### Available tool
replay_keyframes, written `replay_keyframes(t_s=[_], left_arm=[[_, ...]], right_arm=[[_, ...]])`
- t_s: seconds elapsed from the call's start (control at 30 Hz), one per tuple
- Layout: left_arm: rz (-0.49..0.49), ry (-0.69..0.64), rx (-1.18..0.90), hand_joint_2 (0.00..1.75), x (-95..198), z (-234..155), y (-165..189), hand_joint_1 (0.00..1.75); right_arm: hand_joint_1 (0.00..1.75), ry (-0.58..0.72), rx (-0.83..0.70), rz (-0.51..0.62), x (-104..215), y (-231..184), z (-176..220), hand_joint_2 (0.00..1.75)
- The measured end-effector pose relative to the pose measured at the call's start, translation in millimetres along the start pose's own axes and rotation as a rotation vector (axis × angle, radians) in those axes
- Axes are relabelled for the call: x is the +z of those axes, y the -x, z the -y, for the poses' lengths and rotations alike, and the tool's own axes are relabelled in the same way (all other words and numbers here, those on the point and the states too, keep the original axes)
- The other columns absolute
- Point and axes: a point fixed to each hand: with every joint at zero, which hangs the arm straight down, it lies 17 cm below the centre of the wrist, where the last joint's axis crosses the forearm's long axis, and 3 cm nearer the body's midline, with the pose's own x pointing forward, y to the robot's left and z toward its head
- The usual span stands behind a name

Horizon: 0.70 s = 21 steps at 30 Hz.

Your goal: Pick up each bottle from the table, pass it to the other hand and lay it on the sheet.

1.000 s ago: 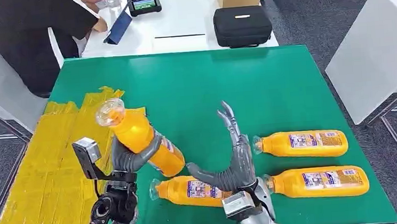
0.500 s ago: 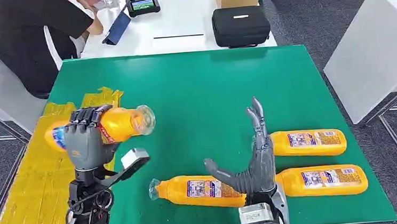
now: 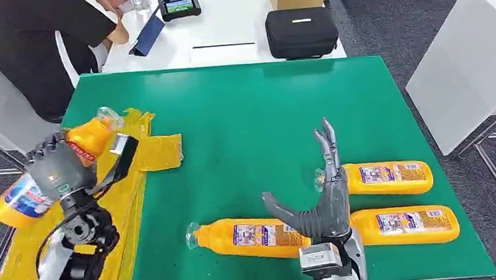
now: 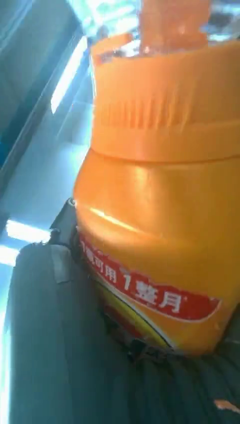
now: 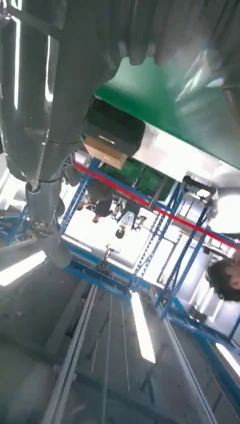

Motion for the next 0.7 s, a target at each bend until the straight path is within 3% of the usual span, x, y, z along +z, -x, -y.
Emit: replay_keyframes(t_s=[0.07,0.17,0.3,0.4,0.7], left_arm=[[0.137,0.099,-0.065,1.75,28,31,-29,1.75],[0.248,0.203,-0.117,1.75,54,59,-42,1.75],[0.431,0.377,0.014,1.75,85,87,-71,1.75],[0.439,0.478,0.135,1.75,98,101,-74,1.75],[0.370,0.590,0.207,1.75,107,121,-54,1.75]], right_arm=[[0.00,-0.015,0.008,-0.019,1,4,-2,1.75],[0.00,-0.050,0.015,-0.040,7,8,-7,1.75],[0.00,-0.087,0.007,-0.049,9,9,-13,1.75],[0.00,-0.103,-0.006,-0.053,8,11,-16,1.75],[0.00,-0.134,-0.023,-0.059,5,12,-22,1.75]])
